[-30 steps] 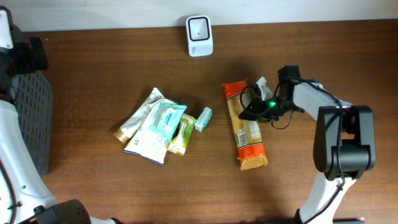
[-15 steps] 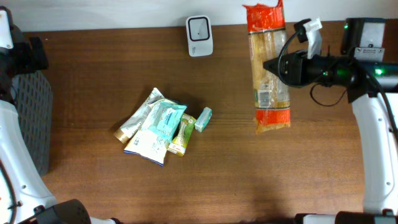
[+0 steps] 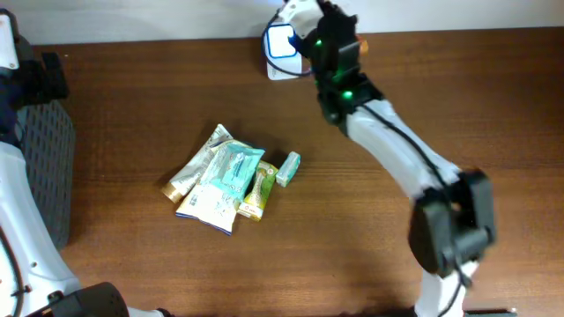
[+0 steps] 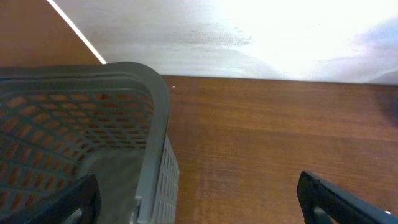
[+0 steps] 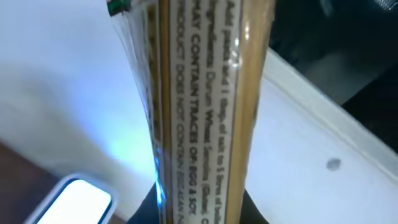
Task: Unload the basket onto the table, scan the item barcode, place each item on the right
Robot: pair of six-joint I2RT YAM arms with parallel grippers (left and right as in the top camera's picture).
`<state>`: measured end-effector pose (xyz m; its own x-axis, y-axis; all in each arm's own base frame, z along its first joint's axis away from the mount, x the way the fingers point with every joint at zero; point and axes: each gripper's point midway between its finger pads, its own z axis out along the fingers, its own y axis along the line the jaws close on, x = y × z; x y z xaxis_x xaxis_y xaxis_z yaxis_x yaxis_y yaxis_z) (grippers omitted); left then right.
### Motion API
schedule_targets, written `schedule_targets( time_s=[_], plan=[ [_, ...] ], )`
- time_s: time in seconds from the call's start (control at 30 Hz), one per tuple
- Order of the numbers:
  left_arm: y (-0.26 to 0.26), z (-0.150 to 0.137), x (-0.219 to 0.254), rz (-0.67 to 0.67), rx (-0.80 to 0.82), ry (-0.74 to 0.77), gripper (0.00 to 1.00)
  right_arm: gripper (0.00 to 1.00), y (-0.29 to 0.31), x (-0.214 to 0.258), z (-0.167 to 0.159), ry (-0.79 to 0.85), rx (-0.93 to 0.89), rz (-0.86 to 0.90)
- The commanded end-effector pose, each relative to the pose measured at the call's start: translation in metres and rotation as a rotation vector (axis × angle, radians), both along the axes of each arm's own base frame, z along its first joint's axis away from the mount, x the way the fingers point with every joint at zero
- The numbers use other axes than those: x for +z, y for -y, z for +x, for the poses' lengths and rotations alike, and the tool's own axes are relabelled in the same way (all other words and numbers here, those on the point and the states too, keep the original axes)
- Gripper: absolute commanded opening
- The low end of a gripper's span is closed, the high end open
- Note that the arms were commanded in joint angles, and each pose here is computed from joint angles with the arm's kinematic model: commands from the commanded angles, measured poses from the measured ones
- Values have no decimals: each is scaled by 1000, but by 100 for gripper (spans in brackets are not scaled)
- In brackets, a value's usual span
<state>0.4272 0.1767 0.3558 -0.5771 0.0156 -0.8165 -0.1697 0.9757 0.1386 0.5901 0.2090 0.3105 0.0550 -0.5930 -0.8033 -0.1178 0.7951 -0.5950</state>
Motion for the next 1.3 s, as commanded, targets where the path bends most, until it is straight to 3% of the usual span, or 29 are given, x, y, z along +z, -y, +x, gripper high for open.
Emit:
schedule_targets(
  time_s=[0.0, 0.07, 0.17, 0.23, 0.4, 0.7, 0.77, 0.87, 0.97, 1.03, 1.1, 1.2, 1.27],
  plan=[
    [2, -3, 10, 22, -12, 20, 99, 4, -11, -9, 19, 154, -44, -170],
    [2, -3, 10, 22, -12, 19, 99, 4, -35, -31, 24, 245, -1, -244],
    [2, -3, 10, 22, -12, 20, 99, 4, -69, -83, 25, 234, 90, -381],
    [2, -3, 10, 22, -12, 19, 99, 4, -78, -90, 24, 273, 133, -429],
    [2, -3, 10, 22, -12, 20, 99, 4, -93, -56, 25, 358, 192, -439],
    [2, -3, 10, 22, -12, 20, 99, 4, -96, -55, 29, 319, 218, -455],
    [2, -3, 10, 22, -12, 20, 99, 4, -86, -33, 28, 333, 162, -434],
    [2, -3, 10, 21, -12, 19, 99, 4, -61, 37, 13, 342, 81, -205],
    [2, -3, 10, 22, -12, 20, 99, 4, -50, 68, -28, 46, 171, 12],
    [2, -3, 10, 22, -12, 20, 99, 4, -20, 81, -74, -217, 169, 305],
    [2, -3, 10, 22, -12, 20, 99, 4, 6, 80, -110, -392, 147, 458],
    [2, -3, 10, 22, -12, 20, 99, 4, 64, 58, -159, -649, 38, 584],
    [2, -3, 10, 22, -12, 19, 99, 4, 107, 18, -189, -873, -65, 620]
  ],
)
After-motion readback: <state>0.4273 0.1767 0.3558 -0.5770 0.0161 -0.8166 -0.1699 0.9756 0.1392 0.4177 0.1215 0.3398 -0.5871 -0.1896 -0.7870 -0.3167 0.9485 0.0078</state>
